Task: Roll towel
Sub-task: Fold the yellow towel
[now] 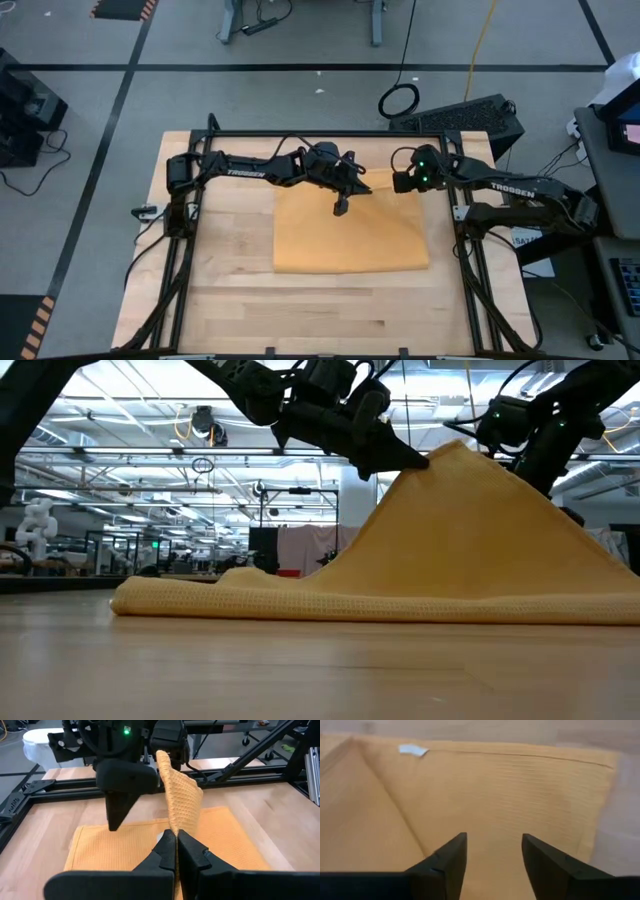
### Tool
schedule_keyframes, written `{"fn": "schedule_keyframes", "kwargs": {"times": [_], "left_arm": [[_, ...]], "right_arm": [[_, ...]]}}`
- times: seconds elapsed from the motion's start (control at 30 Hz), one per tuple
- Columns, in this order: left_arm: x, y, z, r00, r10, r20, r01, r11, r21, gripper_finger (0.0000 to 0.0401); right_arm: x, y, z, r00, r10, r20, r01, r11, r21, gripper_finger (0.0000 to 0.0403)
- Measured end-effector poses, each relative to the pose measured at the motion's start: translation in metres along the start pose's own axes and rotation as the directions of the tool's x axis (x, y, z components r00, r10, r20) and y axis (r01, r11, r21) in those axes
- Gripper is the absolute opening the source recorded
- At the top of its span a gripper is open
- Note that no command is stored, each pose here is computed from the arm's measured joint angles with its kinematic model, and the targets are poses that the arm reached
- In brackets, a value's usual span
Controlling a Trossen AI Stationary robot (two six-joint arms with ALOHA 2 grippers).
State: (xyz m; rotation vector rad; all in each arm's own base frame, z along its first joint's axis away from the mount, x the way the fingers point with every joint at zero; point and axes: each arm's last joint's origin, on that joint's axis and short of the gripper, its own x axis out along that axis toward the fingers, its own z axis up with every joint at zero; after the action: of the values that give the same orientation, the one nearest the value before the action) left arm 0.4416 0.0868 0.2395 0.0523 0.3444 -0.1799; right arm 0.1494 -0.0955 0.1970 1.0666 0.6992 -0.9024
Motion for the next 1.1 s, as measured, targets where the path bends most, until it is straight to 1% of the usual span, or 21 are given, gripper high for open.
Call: {"fn": "schedule_keyframes", "kwargs": {"times": [0.13, 0.27, 0.4, 0.47, 0.53, 0.73, 0.87, 1.0, 1.1], "left_arm": [[0.000, 0.000, 0.000, 1.000, 0.000, 0.000, 0.000, 1.000, -0.001, 0.0002], [0.000, -0.001, 0.000, 1.000, -0.002, 0.000, 0.002, 1.000, -0.025, 0.0002], [0.001, -0.002, 0.000, 1.000, -0.002, 0.000, 0.002, 1.000, -0.024, 0.0002], [0.001, -0.001, 0.000, 1.000, 0.002, 0.000, -0.002, 1.000, -0.024, 0.0002], [0.001, -0.001, 0.000, 1.000, 0.005, 0.000, -0.005, 1.000, -0.023, 0.0002], [0.001, -0.001, 0.000, 1.000, 0.006, 0.000, -0.006, 1.000, -0.016, 0.0002], [0.001, -0.001, 0.000, 1.000, 0.011, 0.000, -0.011, 1.000, -0.016, 0.0002], [0.001, -0.001, 0.000, 1.000, 0.017, -0.001, -0.017, 1.000, -0.016, 0.0002], [0.001, -0.001, 0.000, 1.000, 0.017, 0.000, -0.017, 1.000, -0.016, 0.0002]], "right_arm": [[0.001, -0.008, 0.008, 1.000, -0.027, 0.015, 0.025, 0.994, 0.110, 0.0187], [0.006, -0.014, 0.018, 0.999, -0.033, 0.022, 0.029, 0.986, 0.163, 0.0182], [0.013, -0.023, 0.022, 0.997, -0.017, -0.080, 0.033, 0.980, 0.199, 0.0174], [0.015, -0.028, 0.022, 0.991, -0.017, -0.134, 0.053, 0.962, 0.267, 0.0174], [0.016, -0.034, 0.022, 0.986, -0.045, -0.163, 0.094, 0.946, 0.311, 0.0180], [0.017, -0.049, 0.029, 0.979, -0.097, -0.177, 0.149, 0.938, 0.313, 0.0210], [0.014, -0.054, 0.031, 0.980, -0.108, -0.166, 0.156, 0.935, 0.317, 0.0228], [0.014, -0.059, 0.027, 0.969, -0.177, -0.171, 0.224, 0.921, 0.318, 0.0233], [0.019, -0.060, 0.027, 0.976, -0.169, -0.137, 0.206, 0.920, 0.334, 0.0230]]}}
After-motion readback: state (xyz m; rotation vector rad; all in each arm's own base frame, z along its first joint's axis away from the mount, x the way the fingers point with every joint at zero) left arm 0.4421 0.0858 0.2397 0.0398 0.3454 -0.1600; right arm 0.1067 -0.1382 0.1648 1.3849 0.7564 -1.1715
